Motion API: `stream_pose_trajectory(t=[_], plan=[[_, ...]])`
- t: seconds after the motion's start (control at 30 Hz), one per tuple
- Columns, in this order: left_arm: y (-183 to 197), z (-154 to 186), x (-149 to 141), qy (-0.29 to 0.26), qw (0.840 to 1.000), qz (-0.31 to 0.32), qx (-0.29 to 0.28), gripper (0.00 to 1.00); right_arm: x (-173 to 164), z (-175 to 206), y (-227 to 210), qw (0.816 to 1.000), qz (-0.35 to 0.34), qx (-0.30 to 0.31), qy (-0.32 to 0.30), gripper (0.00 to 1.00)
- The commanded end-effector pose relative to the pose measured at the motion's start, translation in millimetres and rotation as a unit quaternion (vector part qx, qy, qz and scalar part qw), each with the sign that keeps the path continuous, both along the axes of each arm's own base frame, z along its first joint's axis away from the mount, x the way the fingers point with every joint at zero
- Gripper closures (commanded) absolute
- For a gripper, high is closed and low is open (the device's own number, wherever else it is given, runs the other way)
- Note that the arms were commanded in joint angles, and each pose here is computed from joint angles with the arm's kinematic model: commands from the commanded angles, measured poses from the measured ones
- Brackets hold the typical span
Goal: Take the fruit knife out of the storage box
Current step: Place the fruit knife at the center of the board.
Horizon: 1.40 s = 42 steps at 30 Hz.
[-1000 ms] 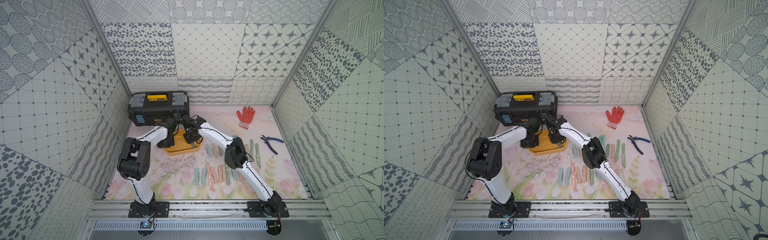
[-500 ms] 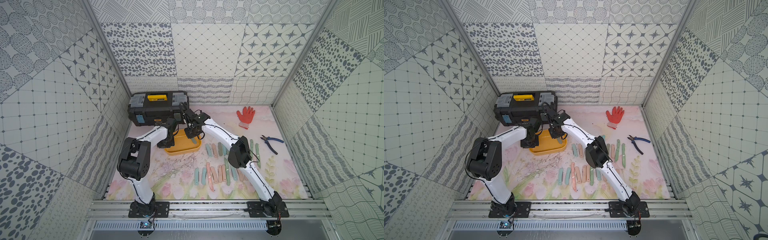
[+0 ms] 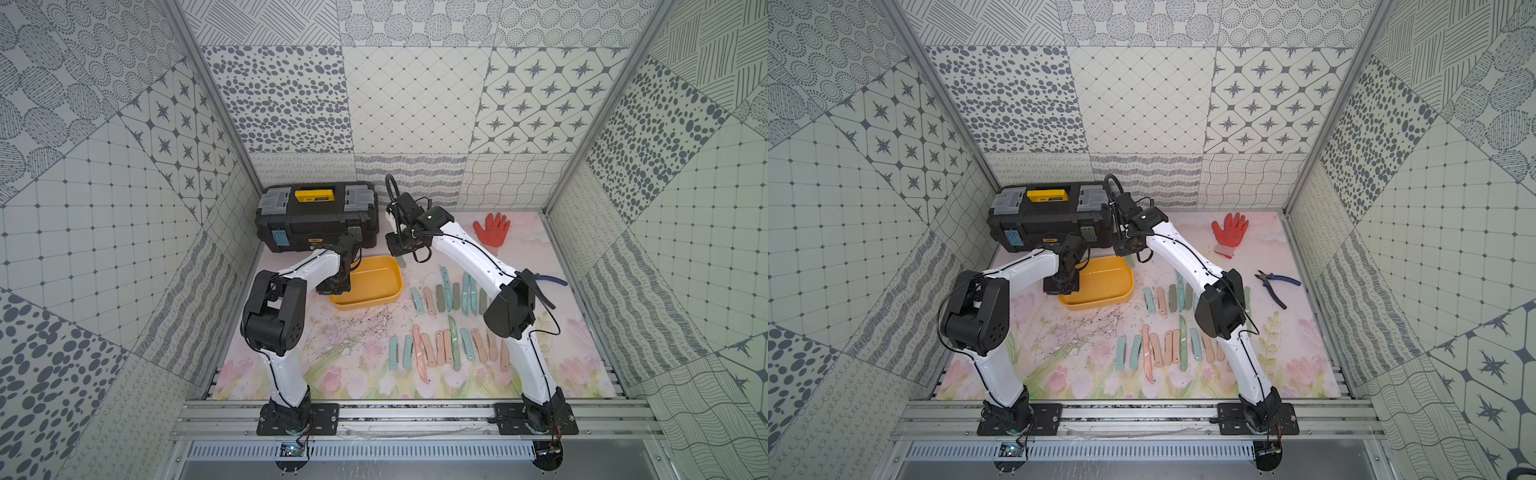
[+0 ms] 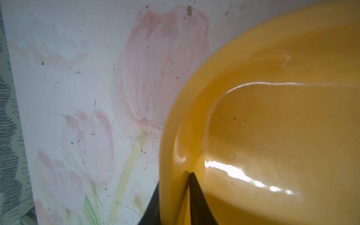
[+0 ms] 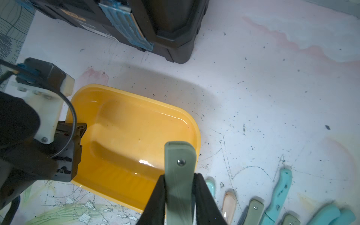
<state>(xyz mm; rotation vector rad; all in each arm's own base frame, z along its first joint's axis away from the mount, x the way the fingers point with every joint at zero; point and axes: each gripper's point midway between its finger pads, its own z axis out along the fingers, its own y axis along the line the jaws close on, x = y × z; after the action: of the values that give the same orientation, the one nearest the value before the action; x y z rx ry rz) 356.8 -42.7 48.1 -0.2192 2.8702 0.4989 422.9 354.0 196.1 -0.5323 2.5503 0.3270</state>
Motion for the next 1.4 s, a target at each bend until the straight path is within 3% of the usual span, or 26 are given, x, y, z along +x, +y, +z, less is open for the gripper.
stream_pose_trajectory(t=[0.0,0.3,0.47,0.6,0.83,1.07,1.37], plan=[[35,7,-22,0.053,0.991,0.006,0.121,0.85,4,19,-13,0.999,-0.025,0.024,-0.027,0.82],[52,30,-33,0.071,0.978,0.009,0.195,0.87,-20,-12,-36,0.999,-0.048,0.011,0.014,0.83],[57,25,-40,0.09,0.973,0.009,0.212,0.88,-38,-37,-39,0.997,-0.057,0.018,0.043,0.83],[58,22,-42,0.101,0.971,0.006,0.219,0.87,-53,-57,-33,0.996,-0.05,0.019,0.064,0.83],[73,31,-44,0.107,0.954,0.006,0.28,0.88,-71,-87,-18,0.995,-0.043,0.015,0.092,0.84],[73,31,-42,0.103,0.953,0.014,0.285,0.89,-78,-117,-17,0.992,-0.049,0.015,0.116,0.84],[56,29,-36,0.05,0.978,0.007,0.2,0.87,-80,-142,-10,0.99,-0.046,0.012,0.132,0.85]])
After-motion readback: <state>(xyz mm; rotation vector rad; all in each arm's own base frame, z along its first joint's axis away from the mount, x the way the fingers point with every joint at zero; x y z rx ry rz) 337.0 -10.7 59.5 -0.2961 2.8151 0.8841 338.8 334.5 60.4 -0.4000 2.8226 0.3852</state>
